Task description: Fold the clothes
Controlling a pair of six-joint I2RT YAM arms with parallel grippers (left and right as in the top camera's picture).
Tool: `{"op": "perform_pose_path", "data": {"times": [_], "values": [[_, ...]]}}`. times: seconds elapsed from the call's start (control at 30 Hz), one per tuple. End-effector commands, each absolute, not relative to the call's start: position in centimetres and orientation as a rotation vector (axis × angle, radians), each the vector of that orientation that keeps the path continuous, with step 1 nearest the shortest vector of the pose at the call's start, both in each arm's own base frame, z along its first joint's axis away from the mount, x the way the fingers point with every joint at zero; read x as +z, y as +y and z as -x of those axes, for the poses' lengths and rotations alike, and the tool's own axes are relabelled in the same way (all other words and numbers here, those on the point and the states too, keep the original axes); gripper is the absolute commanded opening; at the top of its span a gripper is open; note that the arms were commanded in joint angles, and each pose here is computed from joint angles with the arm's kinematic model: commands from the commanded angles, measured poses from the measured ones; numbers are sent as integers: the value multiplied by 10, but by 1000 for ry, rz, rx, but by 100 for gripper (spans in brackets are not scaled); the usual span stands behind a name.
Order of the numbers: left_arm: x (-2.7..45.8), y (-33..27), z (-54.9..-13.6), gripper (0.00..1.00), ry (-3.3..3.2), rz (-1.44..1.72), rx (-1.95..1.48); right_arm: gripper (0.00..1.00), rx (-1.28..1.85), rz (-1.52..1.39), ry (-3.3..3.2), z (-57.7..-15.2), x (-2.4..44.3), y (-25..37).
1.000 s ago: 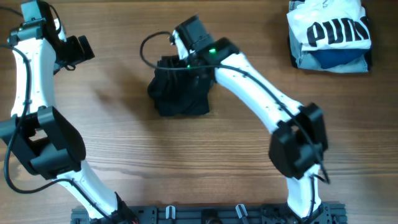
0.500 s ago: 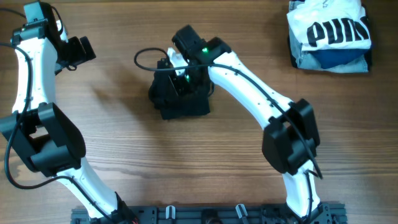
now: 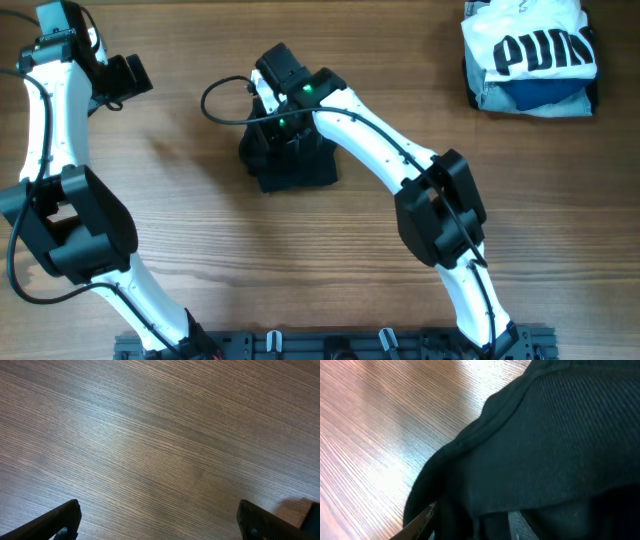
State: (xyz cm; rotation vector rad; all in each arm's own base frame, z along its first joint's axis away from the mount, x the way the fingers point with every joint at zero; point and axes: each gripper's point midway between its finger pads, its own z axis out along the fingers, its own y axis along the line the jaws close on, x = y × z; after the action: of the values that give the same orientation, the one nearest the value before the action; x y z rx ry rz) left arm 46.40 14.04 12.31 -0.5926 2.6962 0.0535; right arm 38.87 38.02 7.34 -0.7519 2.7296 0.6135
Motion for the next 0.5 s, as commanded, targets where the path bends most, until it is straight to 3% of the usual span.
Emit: {"op": "perform_pose_path", "data": {"times": [0.0,0.23,0.4,0.47], "values": [[124,144,-469,100,2686,578,45,43,592,629,2772,-393,57,386],[126,162,-469,100,2652,617,57,43,788,721,2668,-374,60,443],[132,198,-469,100,2574,692,86,43,1056,973,2479,-354,86,478],[133,207,-467,100,2561,711,93,38,1131,1121,2383,-340,108,480]]}}
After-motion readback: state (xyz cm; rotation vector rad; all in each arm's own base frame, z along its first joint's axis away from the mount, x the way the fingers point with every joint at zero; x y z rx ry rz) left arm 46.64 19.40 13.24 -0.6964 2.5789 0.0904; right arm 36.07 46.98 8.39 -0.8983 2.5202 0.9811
